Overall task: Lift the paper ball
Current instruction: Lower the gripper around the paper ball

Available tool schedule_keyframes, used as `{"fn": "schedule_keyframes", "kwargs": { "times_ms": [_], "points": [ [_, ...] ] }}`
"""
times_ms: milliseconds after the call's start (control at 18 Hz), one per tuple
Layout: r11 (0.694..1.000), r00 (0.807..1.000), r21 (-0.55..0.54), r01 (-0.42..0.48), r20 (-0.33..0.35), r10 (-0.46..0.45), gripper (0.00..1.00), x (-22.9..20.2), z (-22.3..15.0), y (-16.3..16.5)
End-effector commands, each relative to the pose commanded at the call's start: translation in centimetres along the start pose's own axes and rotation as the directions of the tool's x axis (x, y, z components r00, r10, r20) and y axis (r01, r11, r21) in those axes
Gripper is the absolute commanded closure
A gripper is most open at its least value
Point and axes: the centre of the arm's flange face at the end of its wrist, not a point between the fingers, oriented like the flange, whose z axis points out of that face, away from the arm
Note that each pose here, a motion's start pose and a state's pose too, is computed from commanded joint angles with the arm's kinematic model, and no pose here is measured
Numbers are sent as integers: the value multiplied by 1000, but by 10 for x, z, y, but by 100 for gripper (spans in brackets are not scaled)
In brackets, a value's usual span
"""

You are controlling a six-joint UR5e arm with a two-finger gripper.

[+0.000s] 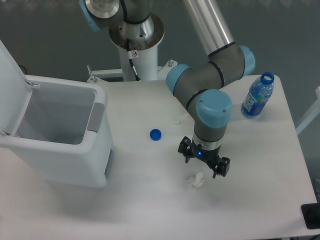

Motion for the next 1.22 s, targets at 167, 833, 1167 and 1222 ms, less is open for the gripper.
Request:
{"fn": "schedule_keyframes", "kwargs": {
  "times_ms": [167, 833, 1167, 1222],
  "points": [
    [1000, 1000, -5, 2, -10, -2, 0, 1, 6, 1],
    [1000, 999, -19, 0, -39, -1, 0, 2, 29, -1],
    [1000, 999, -22, 3, -41, -4, 32, 3, 30, -3],
    [1000, 999, -21, 3, -39, -4, 44, 3, 30, -3]
  ]
}}
